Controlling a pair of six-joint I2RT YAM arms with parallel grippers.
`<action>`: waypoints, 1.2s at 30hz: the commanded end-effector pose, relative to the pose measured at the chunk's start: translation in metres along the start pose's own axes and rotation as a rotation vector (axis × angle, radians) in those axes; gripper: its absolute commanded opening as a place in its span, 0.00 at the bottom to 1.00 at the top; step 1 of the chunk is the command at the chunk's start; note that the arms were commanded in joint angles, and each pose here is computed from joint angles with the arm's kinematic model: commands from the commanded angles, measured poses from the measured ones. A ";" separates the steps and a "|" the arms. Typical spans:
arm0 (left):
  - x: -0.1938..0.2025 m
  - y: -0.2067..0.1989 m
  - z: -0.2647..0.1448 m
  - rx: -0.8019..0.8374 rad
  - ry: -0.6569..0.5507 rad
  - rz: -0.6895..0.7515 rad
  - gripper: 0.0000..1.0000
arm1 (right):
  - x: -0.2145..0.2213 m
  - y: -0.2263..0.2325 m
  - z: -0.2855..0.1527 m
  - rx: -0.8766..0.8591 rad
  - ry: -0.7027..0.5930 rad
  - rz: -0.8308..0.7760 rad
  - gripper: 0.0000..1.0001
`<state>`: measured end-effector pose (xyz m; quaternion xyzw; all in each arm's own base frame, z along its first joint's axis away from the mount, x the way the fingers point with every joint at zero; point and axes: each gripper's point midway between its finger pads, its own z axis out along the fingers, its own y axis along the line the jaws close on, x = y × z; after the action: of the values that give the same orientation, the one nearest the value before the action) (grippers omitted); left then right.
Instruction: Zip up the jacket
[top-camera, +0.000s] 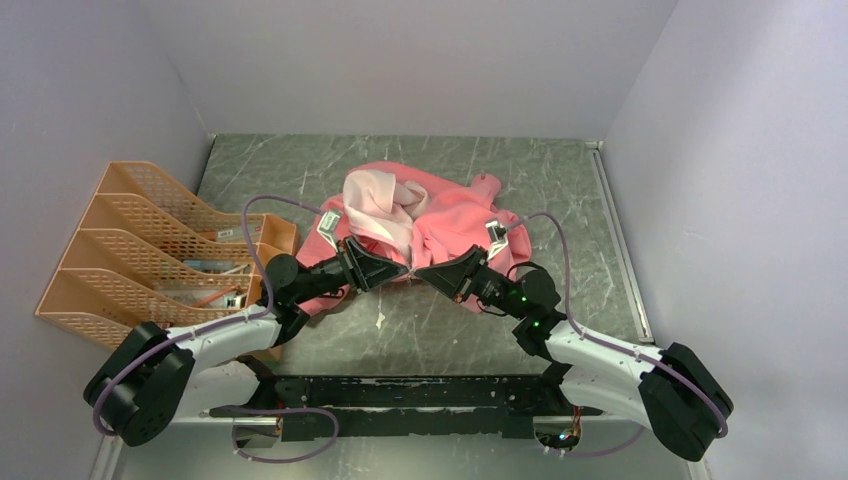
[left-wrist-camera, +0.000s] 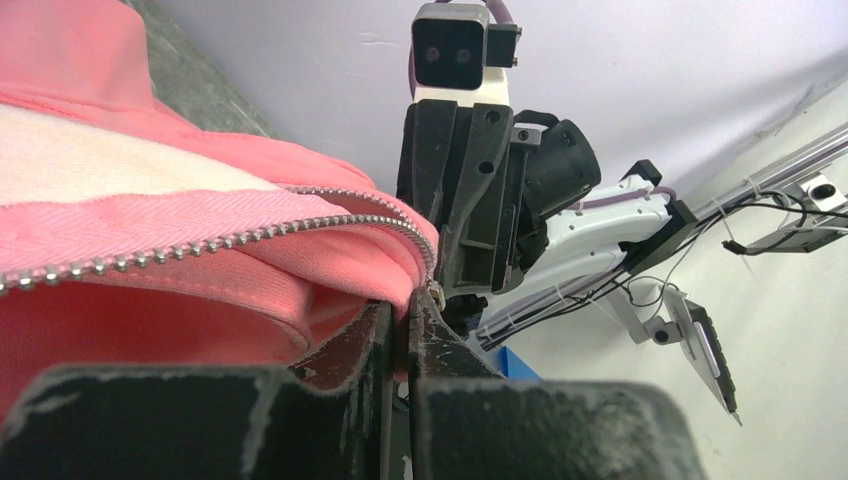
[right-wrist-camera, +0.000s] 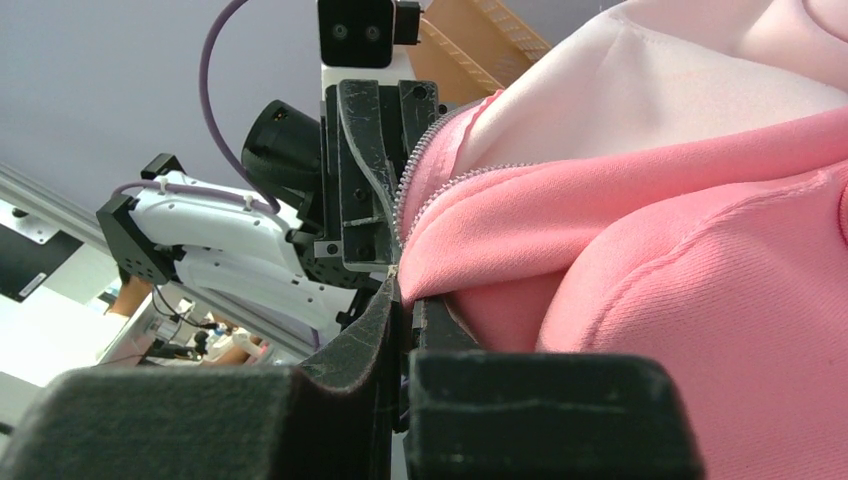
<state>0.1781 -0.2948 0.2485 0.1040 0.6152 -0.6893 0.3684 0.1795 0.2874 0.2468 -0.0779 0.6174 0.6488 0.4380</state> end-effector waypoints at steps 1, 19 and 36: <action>0.012 -0.030 0.002 0.124 0.066 0.062 0.08 | -0.031 0.023 0.011 -0.062 -0.095 -0.054 0.00; 0.012 -0.045 -0.001 0.148 0.058 0.098 0.08 | -0.031 0.019 0.013 -0.037 -0.089 -0.090 0.00; 0.009 -0.066 0.006 0.201 0.111 0.181 0.08 | -0.030 0.022 0.005 -0.053 -0.101 -0.081 0.00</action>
<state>0.1634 -0.2982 0.2677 0.1479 0.5956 -0.6861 0.3907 0.1798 0.2848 0.2623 -0.0882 0.6033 0.6435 0.4627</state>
